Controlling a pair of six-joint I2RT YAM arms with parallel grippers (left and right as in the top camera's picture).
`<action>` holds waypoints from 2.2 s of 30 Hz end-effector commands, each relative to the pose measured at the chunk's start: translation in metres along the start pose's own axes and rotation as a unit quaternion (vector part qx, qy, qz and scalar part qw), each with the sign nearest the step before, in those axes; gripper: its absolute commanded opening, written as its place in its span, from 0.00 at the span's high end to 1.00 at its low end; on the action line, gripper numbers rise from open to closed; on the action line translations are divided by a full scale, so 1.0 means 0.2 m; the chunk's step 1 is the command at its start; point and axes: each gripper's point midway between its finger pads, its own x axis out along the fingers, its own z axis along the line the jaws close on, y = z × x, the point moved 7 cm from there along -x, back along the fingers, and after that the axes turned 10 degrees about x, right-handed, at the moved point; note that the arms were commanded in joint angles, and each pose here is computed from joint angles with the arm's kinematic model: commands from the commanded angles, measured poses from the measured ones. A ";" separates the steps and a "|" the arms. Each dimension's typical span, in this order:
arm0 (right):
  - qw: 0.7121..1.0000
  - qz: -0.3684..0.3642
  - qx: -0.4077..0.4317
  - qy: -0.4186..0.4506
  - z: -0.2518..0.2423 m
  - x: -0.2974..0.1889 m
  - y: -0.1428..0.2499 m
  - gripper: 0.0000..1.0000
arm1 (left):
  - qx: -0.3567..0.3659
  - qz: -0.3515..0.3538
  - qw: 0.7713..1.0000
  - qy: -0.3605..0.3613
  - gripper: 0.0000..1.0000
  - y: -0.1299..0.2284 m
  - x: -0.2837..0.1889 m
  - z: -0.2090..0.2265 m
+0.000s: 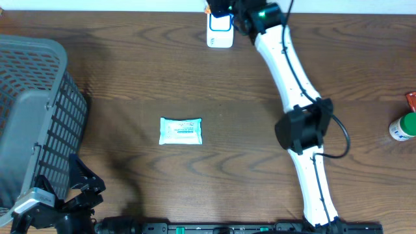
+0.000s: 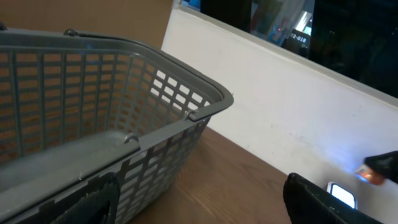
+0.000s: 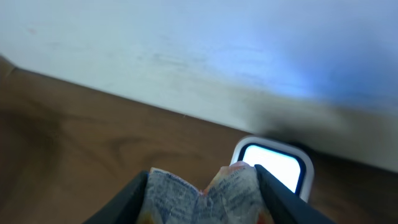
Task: Scan the item barcode
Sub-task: 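Lift the snack box and hold it at the scanner, then carry the snack box to the right edge and release it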
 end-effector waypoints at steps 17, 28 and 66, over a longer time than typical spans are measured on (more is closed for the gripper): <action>0.995 -0.037 -0.028 0.085 -0.22 0.29 0.19 0.66 | -0.004 0.002 1.000 0.005 0.16 0.01 -0.01 0.00; 0.969 0.030 -0.005 0.245 -0.45 -0.43 -0.17 0.70 | -0.004 0.002 1.000 0.005 0.16 0.01 -0.01 0.00; 0.785 0.240 0.303 0.484 -2.09 -1.47 0.44 0.01 | -0.004 0.002 1.000 0.005 0.15 0.01 -0.01 0.00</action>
